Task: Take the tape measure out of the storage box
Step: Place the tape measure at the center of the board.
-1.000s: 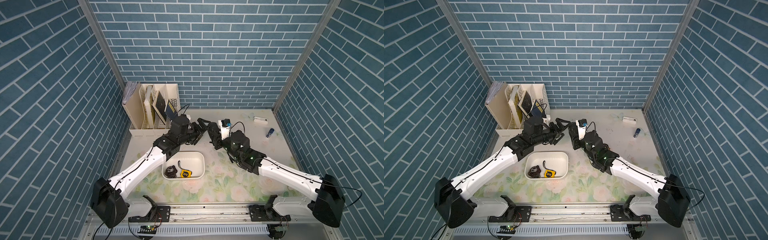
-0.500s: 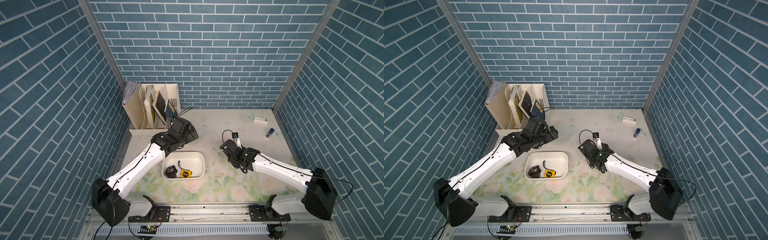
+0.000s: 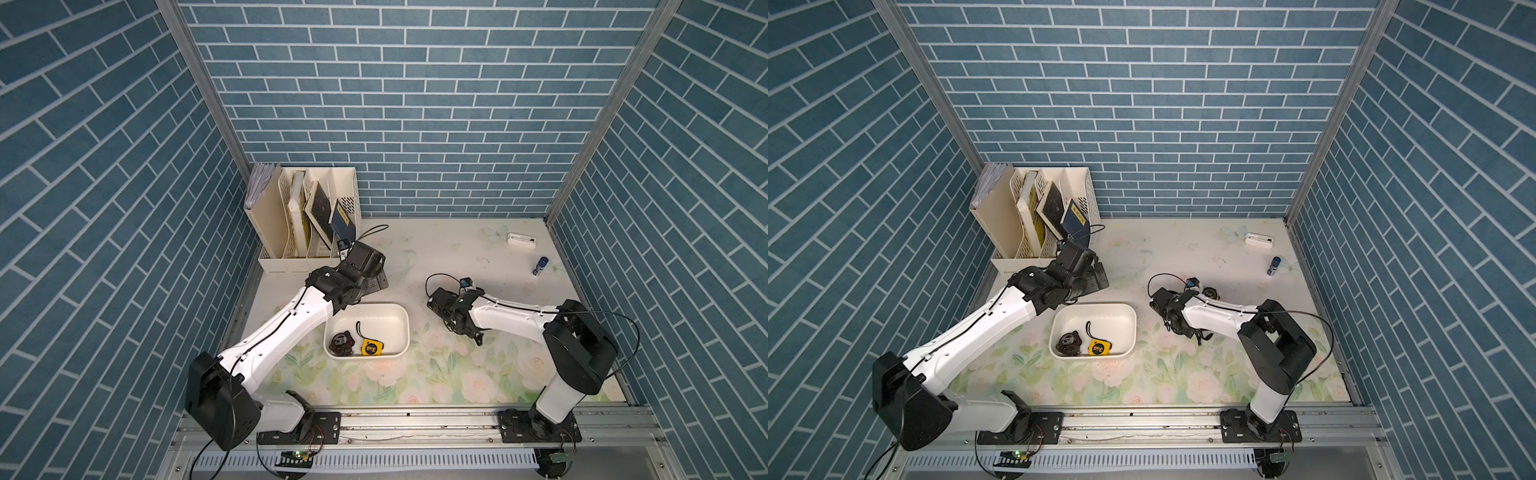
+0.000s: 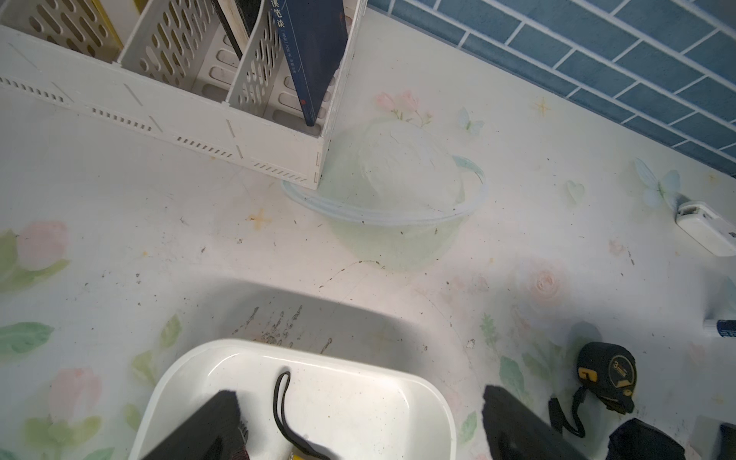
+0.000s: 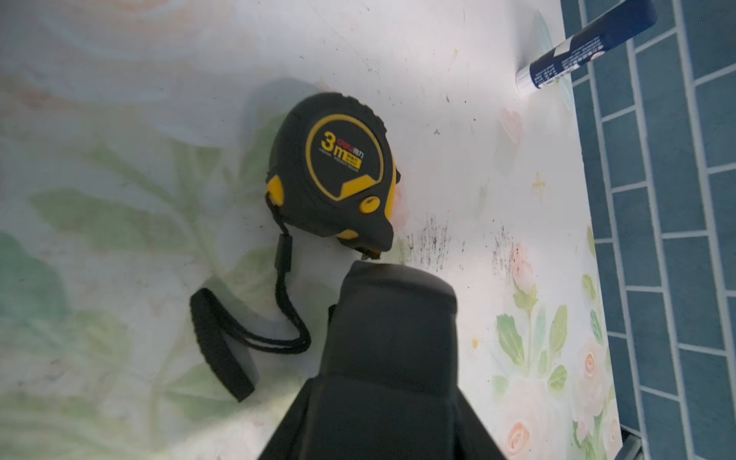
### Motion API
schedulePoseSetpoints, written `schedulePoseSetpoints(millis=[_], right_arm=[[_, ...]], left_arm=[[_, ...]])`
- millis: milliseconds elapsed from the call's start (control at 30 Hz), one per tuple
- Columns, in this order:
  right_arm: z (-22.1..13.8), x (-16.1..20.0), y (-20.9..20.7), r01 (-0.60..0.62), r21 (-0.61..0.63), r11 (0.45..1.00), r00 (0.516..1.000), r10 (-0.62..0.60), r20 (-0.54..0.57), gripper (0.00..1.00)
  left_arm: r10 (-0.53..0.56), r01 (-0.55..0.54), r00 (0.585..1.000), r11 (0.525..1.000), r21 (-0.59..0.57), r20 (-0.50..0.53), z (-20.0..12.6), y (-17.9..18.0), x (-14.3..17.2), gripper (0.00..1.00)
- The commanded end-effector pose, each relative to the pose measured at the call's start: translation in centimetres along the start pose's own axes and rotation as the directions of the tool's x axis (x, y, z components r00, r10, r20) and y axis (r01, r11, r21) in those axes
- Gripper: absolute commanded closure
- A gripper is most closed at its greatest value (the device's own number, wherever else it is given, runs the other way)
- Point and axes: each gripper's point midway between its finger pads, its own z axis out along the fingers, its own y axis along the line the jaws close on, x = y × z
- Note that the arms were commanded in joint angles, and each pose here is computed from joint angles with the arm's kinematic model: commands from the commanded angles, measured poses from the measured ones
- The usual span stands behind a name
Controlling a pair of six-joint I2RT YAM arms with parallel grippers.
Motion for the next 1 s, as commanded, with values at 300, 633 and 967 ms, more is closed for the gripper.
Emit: schedulePoseSetpoints(millis=[300,633,967], right_arm=[[2.0,1.7,1.7,0.057,-0.043,0.997,0.994,-0.06,-0.093,1.0],[2.2,2.4,2.3,0.086,-0.067,0.994,0.988,-0.093,-0.121,0.8],[2.3,2.5,2.3,0.093,-0.063,0.994,0.987,-0.1,-0.122,0.39]], left_arm=[[0.034,-0.03,0.998,0.997,-0.071,0.058,-1.8,1.4,-1.7,0.0],[0.037,-0.031,0.997,0.996,-0.085,0.065,-2.1,1.8,-1.9,0.0],[0.032,-0.027,0.997,0.997,-0.072,0.07,-2.3,1.6,-2.0,0.0]])
